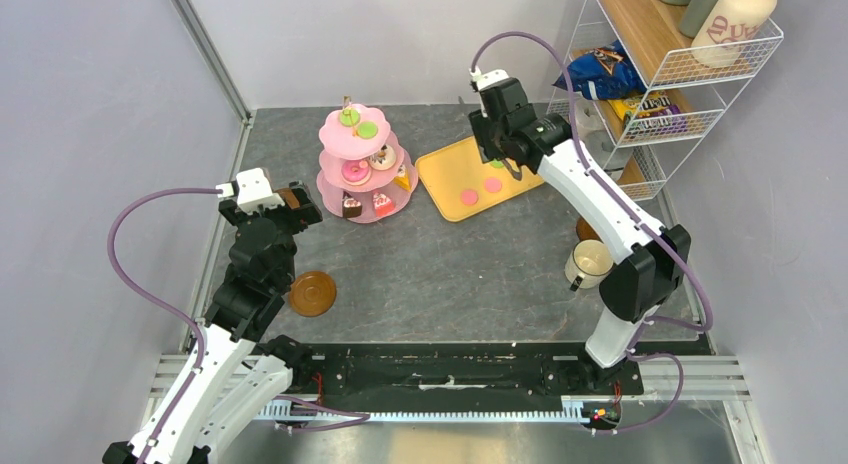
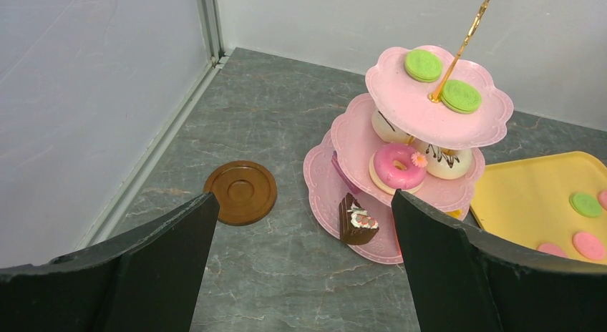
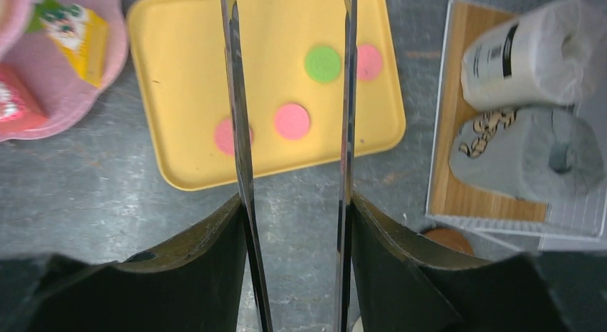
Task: Serve the afternoon tea
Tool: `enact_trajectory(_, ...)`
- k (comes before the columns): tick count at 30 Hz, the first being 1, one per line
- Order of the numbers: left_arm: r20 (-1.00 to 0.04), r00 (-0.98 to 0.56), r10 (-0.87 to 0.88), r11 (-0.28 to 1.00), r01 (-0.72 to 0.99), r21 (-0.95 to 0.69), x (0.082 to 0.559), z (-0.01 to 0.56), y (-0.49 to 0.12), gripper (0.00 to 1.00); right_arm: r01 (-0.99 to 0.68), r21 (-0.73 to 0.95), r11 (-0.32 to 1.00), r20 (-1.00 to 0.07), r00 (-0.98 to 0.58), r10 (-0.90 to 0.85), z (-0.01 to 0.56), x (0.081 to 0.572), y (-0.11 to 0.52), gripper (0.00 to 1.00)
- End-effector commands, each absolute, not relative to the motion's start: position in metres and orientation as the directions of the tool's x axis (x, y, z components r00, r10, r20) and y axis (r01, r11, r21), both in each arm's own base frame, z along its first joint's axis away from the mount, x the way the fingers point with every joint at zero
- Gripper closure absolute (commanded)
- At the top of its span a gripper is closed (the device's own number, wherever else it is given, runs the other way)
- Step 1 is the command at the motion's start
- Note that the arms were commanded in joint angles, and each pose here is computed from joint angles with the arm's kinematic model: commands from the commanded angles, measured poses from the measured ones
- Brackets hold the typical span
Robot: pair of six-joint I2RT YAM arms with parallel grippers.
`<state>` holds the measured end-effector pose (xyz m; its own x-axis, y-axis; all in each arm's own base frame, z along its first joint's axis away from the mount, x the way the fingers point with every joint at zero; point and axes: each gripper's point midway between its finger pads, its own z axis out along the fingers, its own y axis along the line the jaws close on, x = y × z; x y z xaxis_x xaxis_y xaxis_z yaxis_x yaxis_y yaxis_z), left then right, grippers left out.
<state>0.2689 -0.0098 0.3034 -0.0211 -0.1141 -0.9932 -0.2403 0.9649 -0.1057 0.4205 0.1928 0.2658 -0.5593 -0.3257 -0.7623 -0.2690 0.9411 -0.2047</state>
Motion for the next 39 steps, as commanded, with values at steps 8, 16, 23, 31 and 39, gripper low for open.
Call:
enact_trajectory(8, -0.987, 0.026, -0.158, 0.960, -0.231, -0.160, 0.271, 0.314, -0.012, 0.01, -0.103, -0.146, 0.984, -0.654, -0.736, -0.174, 0.208, 0.420, 0.137, 0.42)
enact_trajectory(16, -0.987, 0.025, -0.158, 0.960, -0.231, -0.160, 0.271, 0.314, -0.012, 0.01, -0.097, -0.121, 0.988, -0.552, -0.821, -0.148, 0.162, 0.419, 0.129, 0.41)
enact_trajectory(23, -0.987, 0.024, -0.157, 0.960, -0.230, -0.158, 0.271, 0.314, -0.012, 0.01, -0.120, -0.123, 0.985, -0.507, -0.846, -0.166, 0.141, 0.418, 0.131, 0.40)
enact_trajectory(31, -0.987, 0.024, -0.156, 0.960, -0.232, -0.157, 0.271, 0.313, -0.012, 0.01, -0.130, -0.130, 0.983, -0.489, -0.854, -0.178, 0.126, 0.427, 0.134, 0.40)
enact_trajectory(39, -0.988, 0.021, -0.155, 0.960, -0.231, -0.156, 0.271, 0.313, -0.012, 0.01, -0.137, -0.139, 0.981, -0.488, -0.852, -0.189, 0.117, 0.441, 0.139, 0.42)
